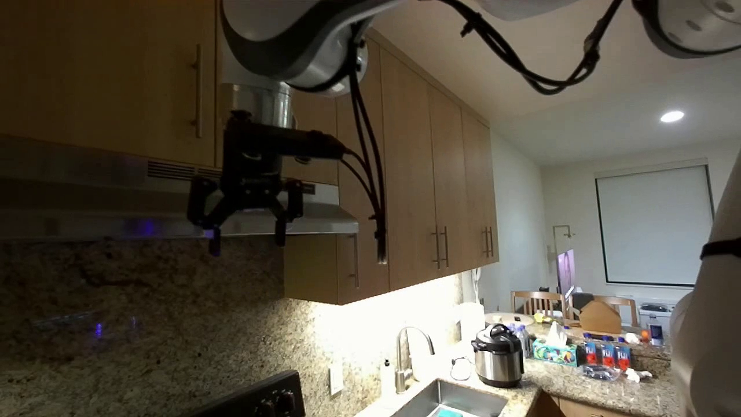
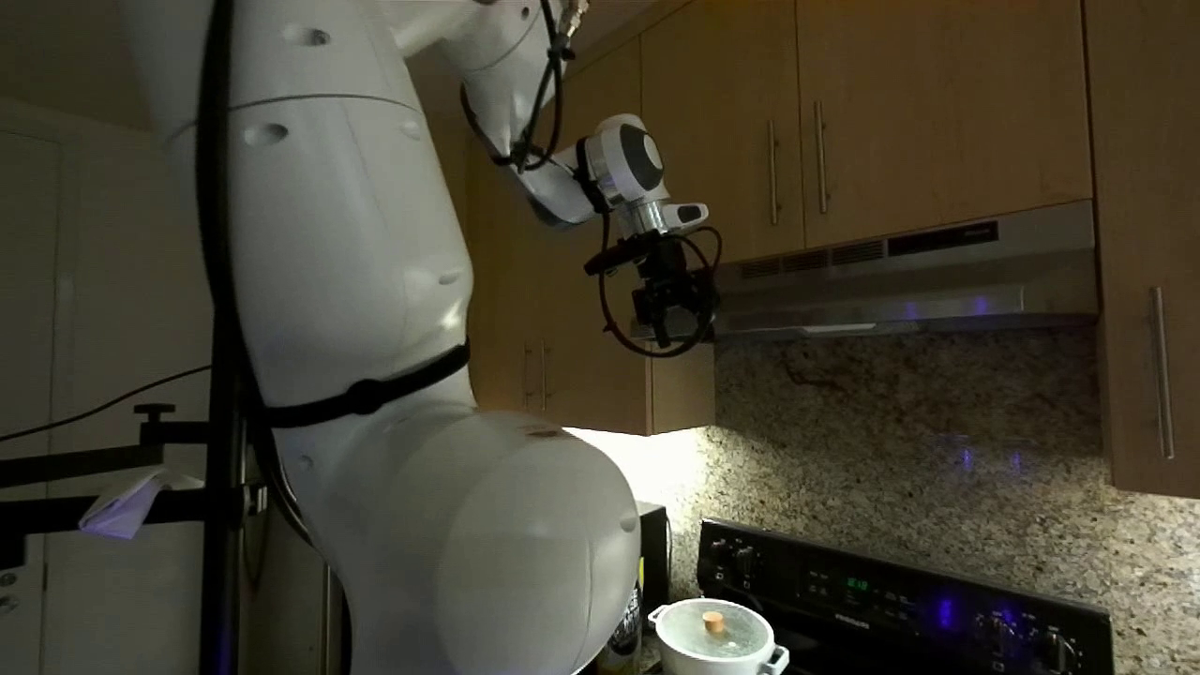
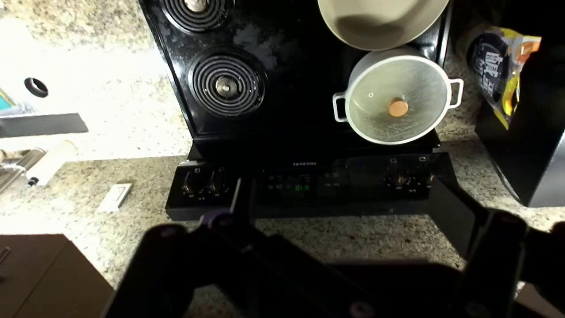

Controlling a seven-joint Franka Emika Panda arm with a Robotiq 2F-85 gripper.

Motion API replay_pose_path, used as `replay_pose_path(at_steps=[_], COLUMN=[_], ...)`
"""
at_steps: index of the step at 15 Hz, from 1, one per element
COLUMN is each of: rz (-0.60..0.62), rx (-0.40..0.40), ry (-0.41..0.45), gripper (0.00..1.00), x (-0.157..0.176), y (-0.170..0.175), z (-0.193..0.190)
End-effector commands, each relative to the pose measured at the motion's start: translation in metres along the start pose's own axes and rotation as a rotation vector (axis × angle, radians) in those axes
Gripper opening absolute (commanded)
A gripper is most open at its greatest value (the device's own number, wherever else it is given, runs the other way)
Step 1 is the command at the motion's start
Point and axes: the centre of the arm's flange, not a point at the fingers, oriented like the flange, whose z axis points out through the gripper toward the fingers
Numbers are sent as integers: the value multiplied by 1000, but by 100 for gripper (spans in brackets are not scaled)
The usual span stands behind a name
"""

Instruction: Turn on the light of the oven filter

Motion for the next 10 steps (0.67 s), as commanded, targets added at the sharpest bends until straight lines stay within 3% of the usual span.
replay_pose_path(at_steps=[1, 3, 7, 8, 10], rz=[24, 54, 29, 27, 22], rx=[-81, -105, -54, -54, -42], ry=[-25, -33, -43, -18, -24], gripper=[100, 100, 100, 100, 100], x=[70, 90, 124, 77, 83], y=[-43, -51, -78, -43, -48], z=[-35, -48, -70, -46, -45])
